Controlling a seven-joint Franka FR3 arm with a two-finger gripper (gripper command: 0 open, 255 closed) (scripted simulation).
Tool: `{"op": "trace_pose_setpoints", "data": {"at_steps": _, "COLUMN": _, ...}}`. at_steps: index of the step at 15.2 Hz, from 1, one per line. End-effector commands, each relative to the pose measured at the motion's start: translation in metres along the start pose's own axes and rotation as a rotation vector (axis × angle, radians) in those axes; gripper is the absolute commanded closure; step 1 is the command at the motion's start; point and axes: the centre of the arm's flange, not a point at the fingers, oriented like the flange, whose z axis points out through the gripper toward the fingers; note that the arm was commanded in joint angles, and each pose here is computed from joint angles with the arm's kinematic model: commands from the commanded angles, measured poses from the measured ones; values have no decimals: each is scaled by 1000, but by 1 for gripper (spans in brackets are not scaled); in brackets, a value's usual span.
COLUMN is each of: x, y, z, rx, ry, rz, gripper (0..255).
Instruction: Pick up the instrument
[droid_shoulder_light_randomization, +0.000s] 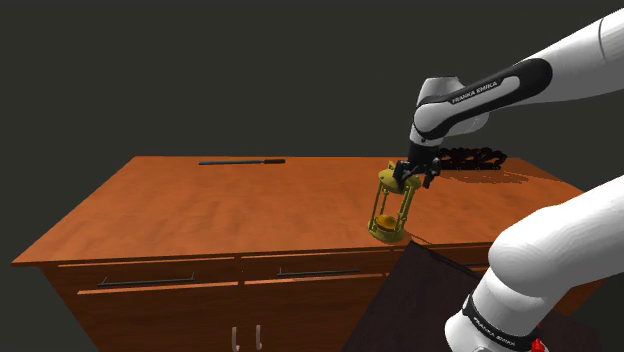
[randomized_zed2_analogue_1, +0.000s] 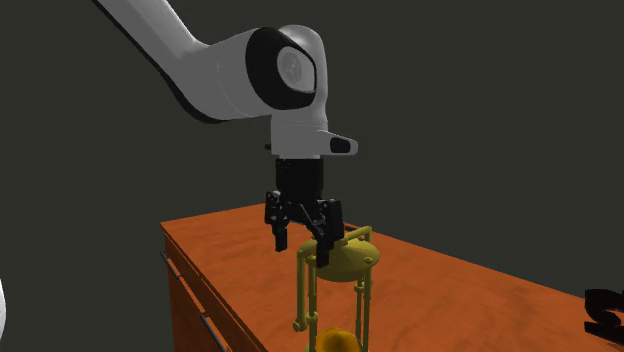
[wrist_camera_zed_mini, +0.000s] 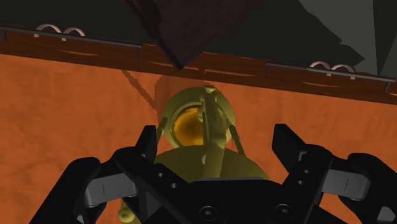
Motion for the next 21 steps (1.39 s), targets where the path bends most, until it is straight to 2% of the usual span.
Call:
{"op": "trace_pose_setpoints", "data": {"at_steps": 1, "x": 0, "y": 0, "z": 12, "rx": 0, "ry": 0, "rz": 0, "gripper": 0}}
{"op": "trace_pose_setpoints", "data": {"at_steps": 4, "x": 0, "y": 0, "z": 20, "rx": 0, "ry": 0, "rz": 0, "gripper": 0}}
{"op": "trace_pose_setpoints", "data": {"at_steps": 5, "x": 0, "y": 0, "z": 21, "rx": 0, "ry": 0, "rz": 0, "gripper": 255}}
{"op": "trace_pose_setpoints", "data": {"at_steps": 14, "x": 0, "y": 0, "z": 20, "rx": 0, "ry": 0, "rz": 0, "gripper": 255}}
{"op": "trace_pose_setpoints", "data": {"at_steps": 21, "x": -1, "y": 1, "z": -17, "rx": 0, "ry": 0, "rz": 0, "gripper": 255}}
